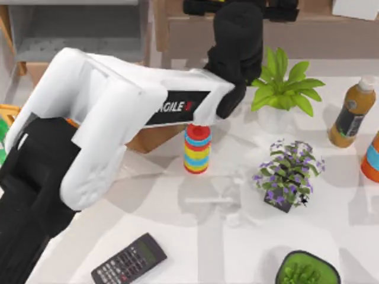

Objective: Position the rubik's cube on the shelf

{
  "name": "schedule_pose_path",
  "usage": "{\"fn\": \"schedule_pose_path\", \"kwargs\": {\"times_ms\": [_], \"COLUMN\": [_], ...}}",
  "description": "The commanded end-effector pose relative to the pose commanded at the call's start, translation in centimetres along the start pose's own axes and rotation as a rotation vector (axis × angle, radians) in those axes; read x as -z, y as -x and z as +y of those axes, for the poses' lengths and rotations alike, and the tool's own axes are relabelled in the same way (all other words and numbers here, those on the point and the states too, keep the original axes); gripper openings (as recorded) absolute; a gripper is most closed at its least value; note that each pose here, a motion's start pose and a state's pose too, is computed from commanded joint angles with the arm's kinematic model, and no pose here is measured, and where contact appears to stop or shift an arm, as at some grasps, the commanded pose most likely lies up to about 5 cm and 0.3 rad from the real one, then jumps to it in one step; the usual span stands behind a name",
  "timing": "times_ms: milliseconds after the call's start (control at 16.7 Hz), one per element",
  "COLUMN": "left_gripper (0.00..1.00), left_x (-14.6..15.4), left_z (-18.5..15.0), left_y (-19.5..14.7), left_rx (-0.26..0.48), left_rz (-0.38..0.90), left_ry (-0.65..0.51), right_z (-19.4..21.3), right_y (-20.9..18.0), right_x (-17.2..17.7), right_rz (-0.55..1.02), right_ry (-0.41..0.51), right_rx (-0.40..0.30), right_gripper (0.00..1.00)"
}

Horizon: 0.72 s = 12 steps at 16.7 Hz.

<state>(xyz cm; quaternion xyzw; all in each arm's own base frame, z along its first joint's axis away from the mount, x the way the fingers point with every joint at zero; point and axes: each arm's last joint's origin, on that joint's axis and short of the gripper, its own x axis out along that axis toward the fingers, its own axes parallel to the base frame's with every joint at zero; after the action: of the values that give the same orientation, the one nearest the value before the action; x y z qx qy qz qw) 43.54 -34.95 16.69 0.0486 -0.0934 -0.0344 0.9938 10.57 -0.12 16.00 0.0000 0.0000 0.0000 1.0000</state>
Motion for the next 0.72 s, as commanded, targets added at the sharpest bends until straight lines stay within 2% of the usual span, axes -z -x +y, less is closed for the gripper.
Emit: {"fn": "schedule_pose_path", "kwargs": {"times_ms": [240,420,540,720], "left_gripper": [1.0,1.0,1.0,1.0], "left_x": [-2.3,-4.3,-5.4,-6.1], "left_z": [2.1,5.2,8.3,14.9], "left_y": [2.2,4.0,5.0,5.7], "left_rx": [0.082,0.141,0.162,0.143], "left_rz": [-0.001,-0.031,-0.063,-0.109], "left_ry": [-0.172,-0.331,-0.447,-0.636], "right_z": [0.0,0.0,0.0,0.0], "right_y": [0.0,0.0,0.0,0.0], "right_x": [0.0,0.0,0.0,0.0], "right_rz": [0.0,0.0,0.0,0.0], "right_ry": [0.0,0.0,0.0,0.0], "right_rx": [0.0,0.0,0.0,0.0], "right_gripper": [1.0,1.0,1.0,1.0]}}
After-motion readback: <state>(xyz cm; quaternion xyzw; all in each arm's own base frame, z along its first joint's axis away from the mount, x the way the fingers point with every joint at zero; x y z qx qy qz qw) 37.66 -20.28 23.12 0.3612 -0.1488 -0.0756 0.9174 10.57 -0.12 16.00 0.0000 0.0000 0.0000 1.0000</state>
